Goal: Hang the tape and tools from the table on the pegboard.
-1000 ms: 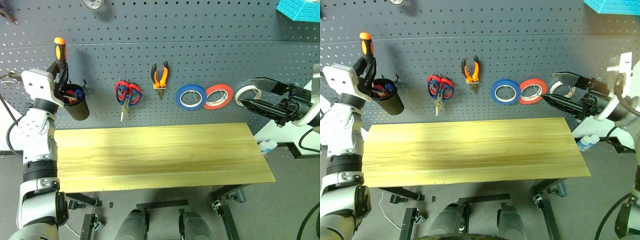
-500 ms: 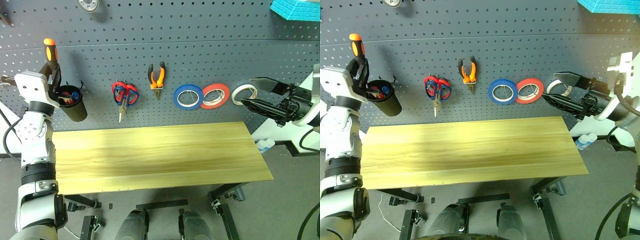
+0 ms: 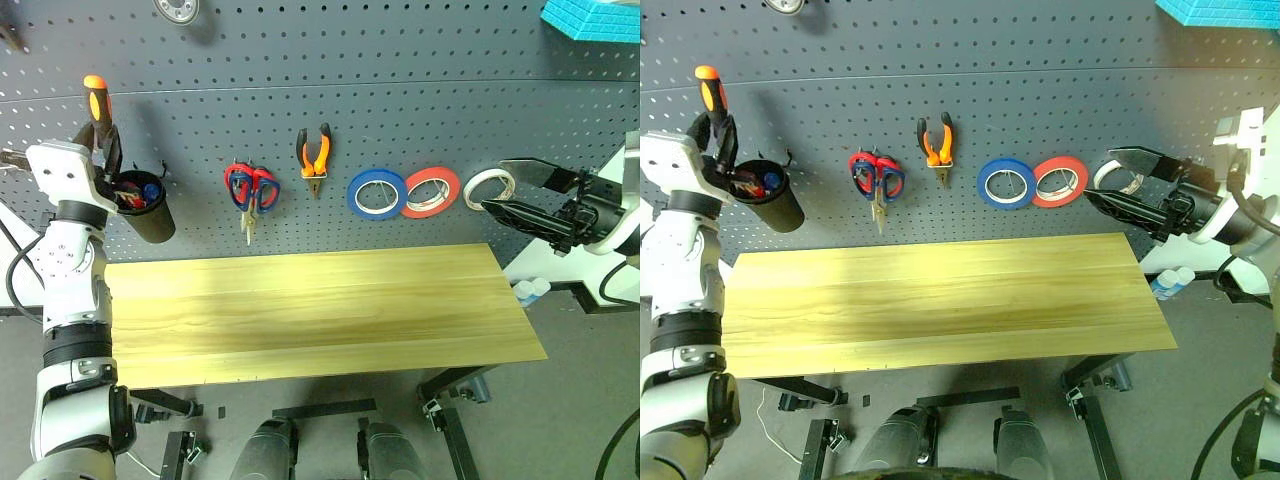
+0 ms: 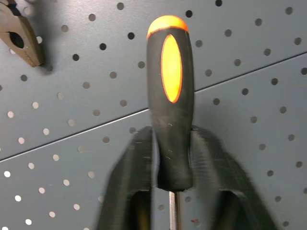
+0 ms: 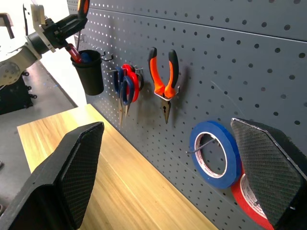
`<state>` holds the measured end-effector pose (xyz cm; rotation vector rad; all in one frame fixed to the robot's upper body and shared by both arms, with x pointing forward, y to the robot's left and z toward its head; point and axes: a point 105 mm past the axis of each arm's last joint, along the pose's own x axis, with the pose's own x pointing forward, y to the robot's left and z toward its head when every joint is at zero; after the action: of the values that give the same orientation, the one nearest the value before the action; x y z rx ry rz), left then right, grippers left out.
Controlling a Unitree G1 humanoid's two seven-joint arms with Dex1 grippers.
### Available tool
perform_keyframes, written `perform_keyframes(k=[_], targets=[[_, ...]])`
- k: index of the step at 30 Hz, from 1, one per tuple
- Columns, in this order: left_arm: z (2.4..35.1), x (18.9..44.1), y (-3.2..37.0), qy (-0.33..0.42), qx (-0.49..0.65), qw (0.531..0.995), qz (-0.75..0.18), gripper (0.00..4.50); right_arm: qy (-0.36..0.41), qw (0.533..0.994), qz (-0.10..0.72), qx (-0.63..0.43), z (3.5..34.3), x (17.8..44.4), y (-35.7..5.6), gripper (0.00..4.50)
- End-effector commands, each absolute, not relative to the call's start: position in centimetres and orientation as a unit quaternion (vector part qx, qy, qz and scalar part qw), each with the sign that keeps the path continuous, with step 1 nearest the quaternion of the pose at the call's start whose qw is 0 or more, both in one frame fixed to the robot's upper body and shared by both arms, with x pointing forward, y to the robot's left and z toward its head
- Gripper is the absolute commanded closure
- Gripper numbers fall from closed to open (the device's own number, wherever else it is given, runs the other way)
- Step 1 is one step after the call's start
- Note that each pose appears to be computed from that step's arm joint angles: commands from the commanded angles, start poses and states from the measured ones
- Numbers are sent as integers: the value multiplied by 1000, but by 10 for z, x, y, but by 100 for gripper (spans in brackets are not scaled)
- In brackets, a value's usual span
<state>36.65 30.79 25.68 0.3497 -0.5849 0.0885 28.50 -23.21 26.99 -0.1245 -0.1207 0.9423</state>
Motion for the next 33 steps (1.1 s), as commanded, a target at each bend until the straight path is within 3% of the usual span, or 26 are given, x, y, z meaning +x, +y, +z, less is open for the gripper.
perform_keyframes(k=[1,7,17,24,33], targets=[[258,367,317,-277,178,942,63,202,-82,888,444,-84,285,279,-236,0],[254,369,314,-267,189,943,54,13,-81,888,444,-83,285,279,-236,0],[268,367,298,-286,190,939,19,13,-79,889,444,-83,284,278,-236,0],[289,344,285,-309,188,932,-4,13,-76,890,441,-83,281,279,-238,0],[313,333,261,-330,182,925,-48,13,-72,889,445,-79,276,285,-236,0]])
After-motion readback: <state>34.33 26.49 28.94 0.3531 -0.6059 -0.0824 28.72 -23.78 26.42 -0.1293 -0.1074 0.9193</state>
